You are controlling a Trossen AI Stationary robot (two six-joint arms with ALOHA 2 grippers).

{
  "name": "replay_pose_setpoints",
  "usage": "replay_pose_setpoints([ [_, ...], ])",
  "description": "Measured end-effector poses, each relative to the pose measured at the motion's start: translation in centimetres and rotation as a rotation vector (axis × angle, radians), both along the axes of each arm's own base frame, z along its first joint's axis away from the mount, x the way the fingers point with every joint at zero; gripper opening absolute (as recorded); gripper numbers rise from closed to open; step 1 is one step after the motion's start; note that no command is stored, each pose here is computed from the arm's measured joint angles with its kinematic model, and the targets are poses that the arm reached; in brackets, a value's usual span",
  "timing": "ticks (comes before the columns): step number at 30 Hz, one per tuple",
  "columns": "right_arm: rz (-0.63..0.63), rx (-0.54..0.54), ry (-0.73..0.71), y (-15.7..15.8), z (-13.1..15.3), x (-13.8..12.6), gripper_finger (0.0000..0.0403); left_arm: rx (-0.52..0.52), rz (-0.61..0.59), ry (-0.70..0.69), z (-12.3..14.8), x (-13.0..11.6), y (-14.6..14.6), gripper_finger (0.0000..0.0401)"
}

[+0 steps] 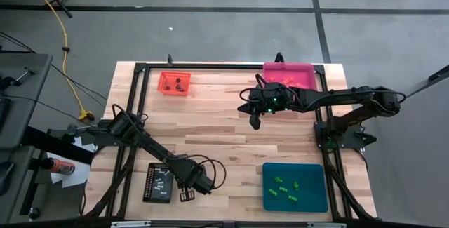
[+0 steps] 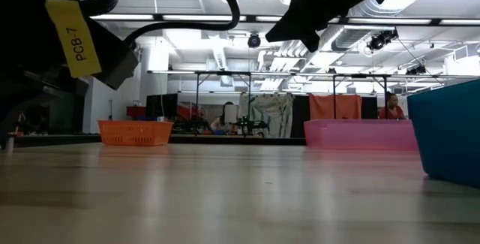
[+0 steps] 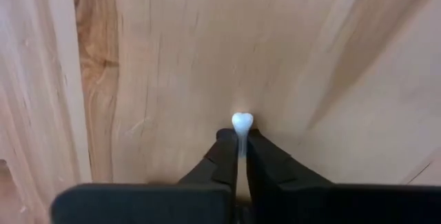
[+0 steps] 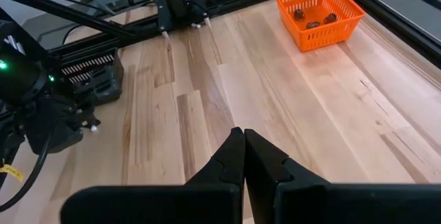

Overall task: Sort Halloween decoration
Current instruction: Put the white bone toy into the black bin

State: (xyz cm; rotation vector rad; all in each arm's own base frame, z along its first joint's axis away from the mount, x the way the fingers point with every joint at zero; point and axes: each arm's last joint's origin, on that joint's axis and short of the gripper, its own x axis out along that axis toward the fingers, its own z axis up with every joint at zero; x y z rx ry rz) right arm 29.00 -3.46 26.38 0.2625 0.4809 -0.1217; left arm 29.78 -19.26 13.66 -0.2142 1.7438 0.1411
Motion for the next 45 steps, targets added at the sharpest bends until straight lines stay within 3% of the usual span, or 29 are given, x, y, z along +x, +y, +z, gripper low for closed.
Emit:
replay_pose_setpoints([
  [11,0.010,-0.021,0.001,0.0,0.0,0.0,0.0000,-0.006,-0.029,-0.010,0.0,0.1,0.0,0.0004],
  [15,0.011,-0.025,-0.003,0.0,0.0,0.0,0.0000,-0.001,-0.151,-0.035,0.0,0.3,0.3,0.0002],
  [18,0.020,-0.043,-0.011,0.0,0.1,0.1,0.0000,0.007,-0.233,-0.067,0.2,1.1,1.6,0.0001],
  [22,0.020,-0.043,-0.011,0.0,0.1,0.1,0.0000,0.066,-0.231,-0.174,2.1,2.6,4.8,0.0001],
  [29,0.041,-0.033,-0.027,0.1,0.2,0.1,0.0000,0.174,-0.176,-0.602,11.1,2.8,9.1,0.0000],
  [35,0.230,-0.035,-0.175,1.5,1.5,0.7,0.0000,0.272,-0.124,-1.061,19.6,-0.7,12.1,0.0000],
  [39,0.253,-0.013,-0.297,2.4,2.6,1.1,0.0000,0.306,0.003,-1.280,20.6,-4.7,14.9,0.0000],
  [45,0.182,0.020,-0.448,4.0,4.1,1.3,0.0000,0.241,0.107,-1.583,18.4,-8.9,17.7,0.0000],
])
